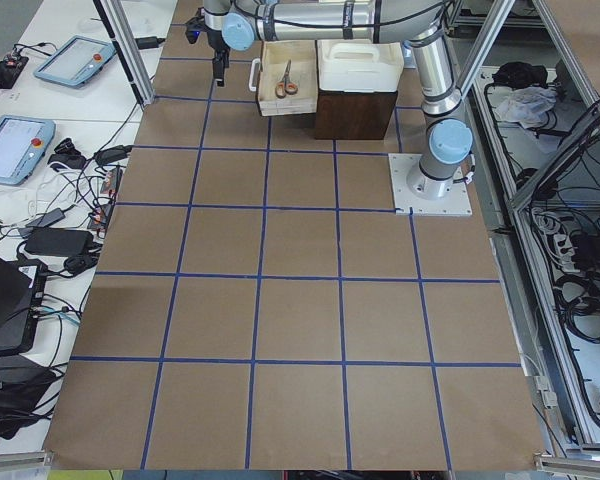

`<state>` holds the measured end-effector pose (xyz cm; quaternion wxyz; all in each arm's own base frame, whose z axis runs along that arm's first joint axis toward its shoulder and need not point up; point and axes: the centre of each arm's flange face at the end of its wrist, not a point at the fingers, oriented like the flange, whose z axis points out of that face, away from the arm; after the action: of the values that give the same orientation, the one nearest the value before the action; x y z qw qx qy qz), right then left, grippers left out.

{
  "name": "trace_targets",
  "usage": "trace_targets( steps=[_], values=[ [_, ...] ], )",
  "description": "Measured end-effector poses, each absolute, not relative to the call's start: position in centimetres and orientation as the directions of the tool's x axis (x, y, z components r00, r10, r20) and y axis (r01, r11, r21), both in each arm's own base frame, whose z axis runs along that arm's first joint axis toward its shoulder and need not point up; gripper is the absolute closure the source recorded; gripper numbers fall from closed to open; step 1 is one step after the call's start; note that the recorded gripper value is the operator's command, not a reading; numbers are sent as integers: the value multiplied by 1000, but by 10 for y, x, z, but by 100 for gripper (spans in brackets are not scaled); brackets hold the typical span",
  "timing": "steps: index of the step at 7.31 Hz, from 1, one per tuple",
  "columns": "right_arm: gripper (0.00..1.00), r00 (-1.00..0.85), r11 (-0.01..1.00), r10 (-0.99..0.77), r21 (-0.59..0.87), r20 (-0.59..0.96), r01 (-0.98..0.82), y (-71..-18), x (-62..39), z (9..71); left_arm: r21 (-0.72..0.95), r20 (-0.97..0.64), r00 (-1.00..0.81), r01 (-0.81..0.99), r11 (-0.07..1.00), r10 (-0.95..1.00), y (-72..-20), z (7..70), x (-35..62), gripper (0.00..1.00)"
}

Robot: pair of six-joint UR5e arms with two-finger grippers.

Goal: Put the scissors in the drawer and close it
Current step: 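Move the left gripper over the white drawer handle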

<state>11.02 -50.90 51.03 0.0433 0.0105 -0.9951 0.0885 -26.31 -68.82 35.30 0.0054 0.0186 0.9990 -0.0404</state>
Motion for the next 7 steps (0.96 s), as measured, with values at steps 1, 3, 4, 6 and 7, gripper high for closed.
trace_targets(
  steps=[1, 3, 4, 6, 7],
  values=[
    [0, -996, 984, -13, -177, 87, -28, -507, 110, 511, -77, 10, -999, 41, 996, 42, -693, 337, -277, 0],
    [0, -996, 984, -11, -178, 89, -27, -506, 110, 512, -50, 4, -998, 68, 996, 68, -692, 309, -298, 0],
    [0, -996, 983, -11, -181, 89, -27, -505, 110, 514, -30, -2, -996, 91, 995, 91, -688, 294, -310, 0],
    [0, -996, 983, -11, -183, 90, -27, -503, 110, 515, -15, -3, -991, 131, 991, 131, -686, 273, -321, 0],
    [0, -996, 983, -10, -183, 90, -27, -503, 110, 515, -17, 1, -990, 139, 990, 139, -687, 269, -323, 0]
  ],
)
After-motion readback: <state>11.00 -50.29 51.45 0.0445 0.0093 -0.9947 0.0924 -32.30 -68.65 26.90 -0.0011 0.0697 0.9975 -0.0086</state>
